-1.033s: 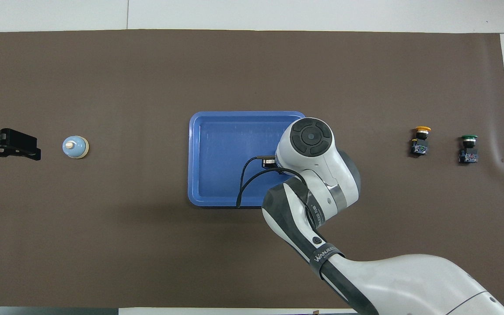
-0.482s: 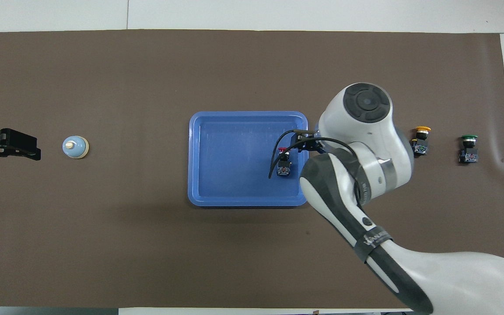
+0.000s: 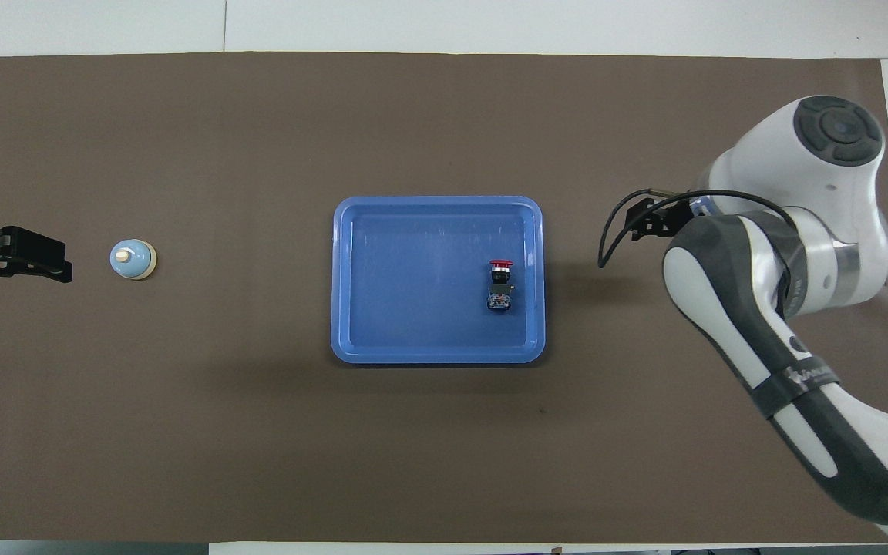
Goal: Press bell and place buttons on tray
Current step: 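Move the right gripper to the yellow-capped button and grasp it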
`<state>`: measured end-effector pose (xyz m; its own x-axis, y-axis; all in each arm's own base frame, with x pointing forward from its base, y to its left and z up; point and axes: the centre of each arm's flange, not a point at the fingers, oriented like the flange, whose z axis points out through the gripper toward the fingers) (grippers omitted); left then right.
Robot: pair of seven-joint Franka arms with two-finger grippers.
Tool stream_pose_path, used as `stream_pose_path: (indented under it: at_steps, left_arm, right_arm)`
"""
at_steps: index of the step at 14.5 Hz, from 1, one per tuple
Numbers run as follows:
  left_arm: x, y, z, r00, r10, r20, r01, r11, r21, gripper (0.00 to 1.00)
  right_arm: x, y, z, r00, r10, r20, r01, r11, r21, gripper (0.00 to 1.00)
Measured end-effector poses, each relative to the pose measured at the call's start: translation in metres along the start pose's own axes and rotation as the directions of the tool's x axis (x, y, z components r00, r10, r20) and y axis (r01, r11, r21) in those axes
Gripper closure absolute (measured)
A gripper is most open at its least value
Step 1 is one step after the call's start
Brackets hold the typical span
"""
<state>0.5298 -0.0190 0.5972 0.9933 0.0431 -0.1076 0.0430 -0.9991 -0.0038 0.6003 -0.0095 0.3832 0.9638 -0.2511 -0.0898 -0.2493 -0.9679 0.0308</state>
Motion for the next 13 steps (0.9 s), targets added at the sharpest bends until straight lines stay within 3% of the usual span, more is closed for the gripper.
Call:
stream_pose_path:
  at_steps: [4,11,13]
  left_arm:
    - [0.000,0.000,0.000,1.000,0.000,0.000,0.000,1.000,0.000,0.00]
    - [0.000,0.000,0.000,1.000,0.000,0.000,0.000,1.000,0.000,0.00]
    - [0.000,0.000,0.000,1.000,0.000,0.000,0.000,1.000,0.000,0.00]
  right_arm:
    - [0.011,0.067,0.039,1.000,-0.004,-0.019,0.004,1.000,-0.008,0.00]
    - [0.022,0.069,0.087,0.998,-0.008,-0.061,0.008,1.000,0.003,0.00]
    - [0.020,0.068,0.095,0.999,0.002,-0.049,-0.002,1.000,0.003,0.18]
